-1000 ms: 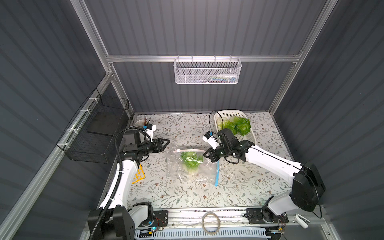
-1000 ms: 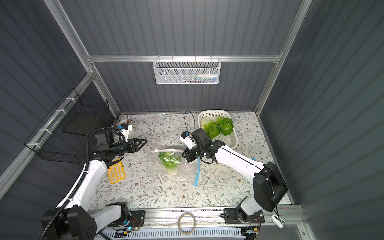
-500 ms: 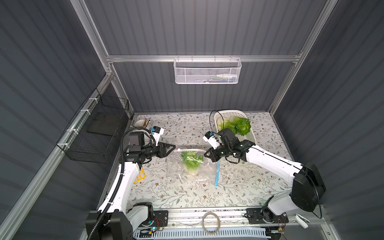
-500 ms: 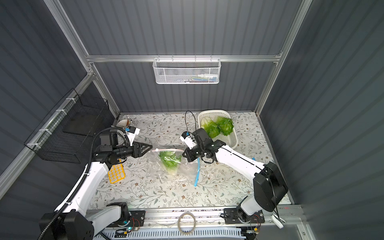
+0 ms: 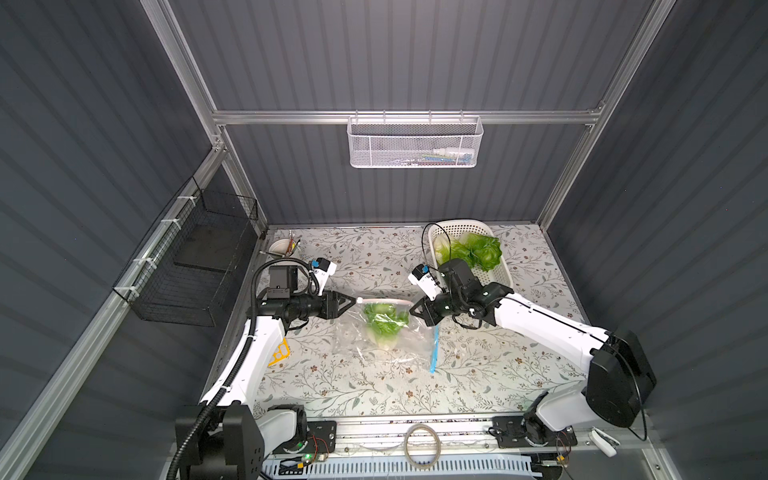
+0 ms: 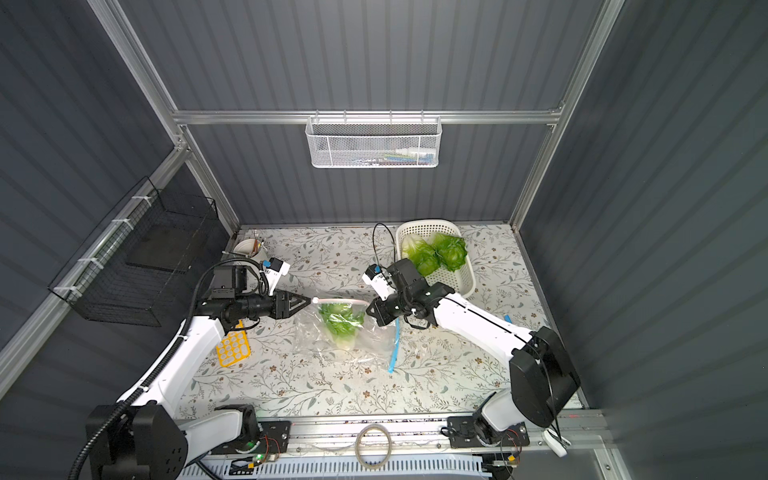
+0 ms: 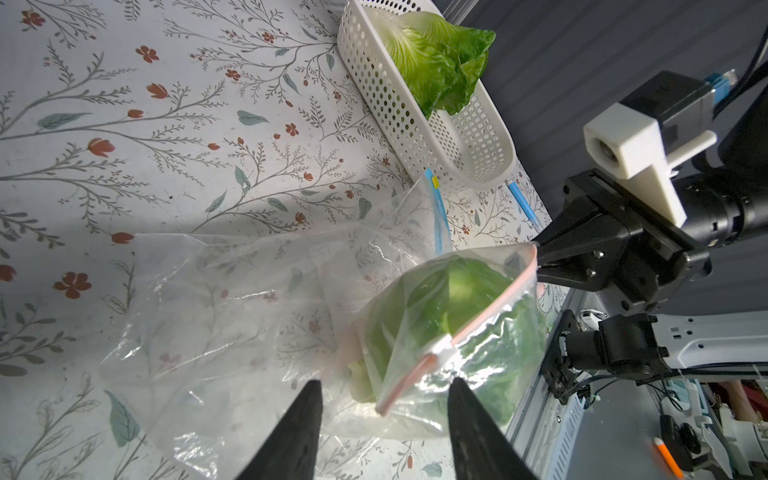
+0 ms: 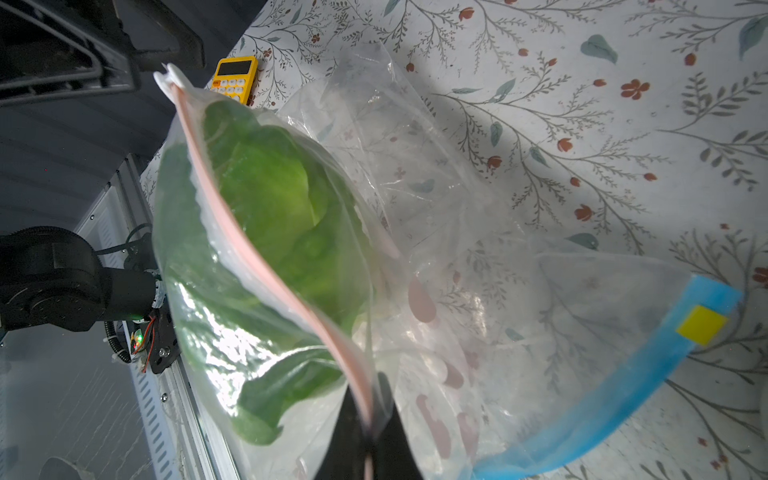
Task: Open the zip-top bag and take out the chinese cabbages
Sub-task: Place the zipper food storage bag in the zipper food storage bag.
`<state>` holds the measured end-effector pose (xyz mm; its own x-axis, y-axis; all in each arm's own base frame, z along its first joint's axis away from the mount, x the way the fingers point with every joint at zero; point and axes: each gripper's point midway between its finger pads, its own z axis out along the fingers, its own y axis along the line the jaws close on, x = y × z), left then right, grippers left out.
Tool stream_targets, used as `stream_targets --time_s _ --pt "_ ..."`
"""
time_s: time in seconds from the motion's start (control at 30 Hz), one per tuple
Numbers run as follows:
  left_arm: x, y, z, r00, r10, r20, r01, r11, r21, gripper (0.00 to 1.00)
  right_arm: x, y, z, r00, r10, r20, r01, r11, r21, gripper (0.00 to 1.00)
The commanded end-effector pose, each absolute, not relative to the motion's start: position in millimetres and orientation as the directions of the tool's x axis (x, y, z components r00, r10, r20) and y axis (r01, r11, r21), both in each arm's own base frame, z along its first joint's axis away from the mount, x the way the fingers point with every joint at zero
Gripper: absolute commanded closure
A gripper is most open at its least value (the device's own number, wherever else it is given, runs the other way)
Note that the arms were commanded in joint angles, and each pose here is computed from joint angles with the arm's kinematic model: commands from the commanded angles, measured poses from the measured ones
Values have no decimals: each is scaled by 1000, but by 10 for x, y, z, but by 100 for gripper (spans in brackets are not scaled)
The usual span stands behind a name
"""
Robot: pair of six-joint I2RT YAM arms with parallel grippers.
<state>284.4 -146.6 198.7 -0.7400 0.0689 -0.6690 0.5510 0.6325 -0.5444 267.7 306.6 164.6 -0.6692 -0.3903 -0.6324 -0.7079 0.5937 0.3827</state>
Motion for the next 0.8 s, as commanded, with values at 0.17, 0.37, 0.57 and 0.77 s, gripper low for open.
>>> stream_targets --time_s 0.17,0.37,0.57,0.77 --pt "2769 -1619 2001 -748 91 -658 583 564 -585 54 2662 3061 1689 -661 -379 -647 -715 580 391 100" --pt "2766 -1650 1999 -749 92 -656 586 554 -591 60 2671 3056 1682 -664 -373 -648 -712 582 393 100" --pt "2763 -1647 2021 -743 90 -663 590 555 -586 72 2674 3043 1663 -670 -370 -644 -706 587 397 100" --pt "2756 -1661 2041 -742 85 -664 593 546 -592 80 2671 3046 1653 -675 -369 -639 -702 588 402 100"
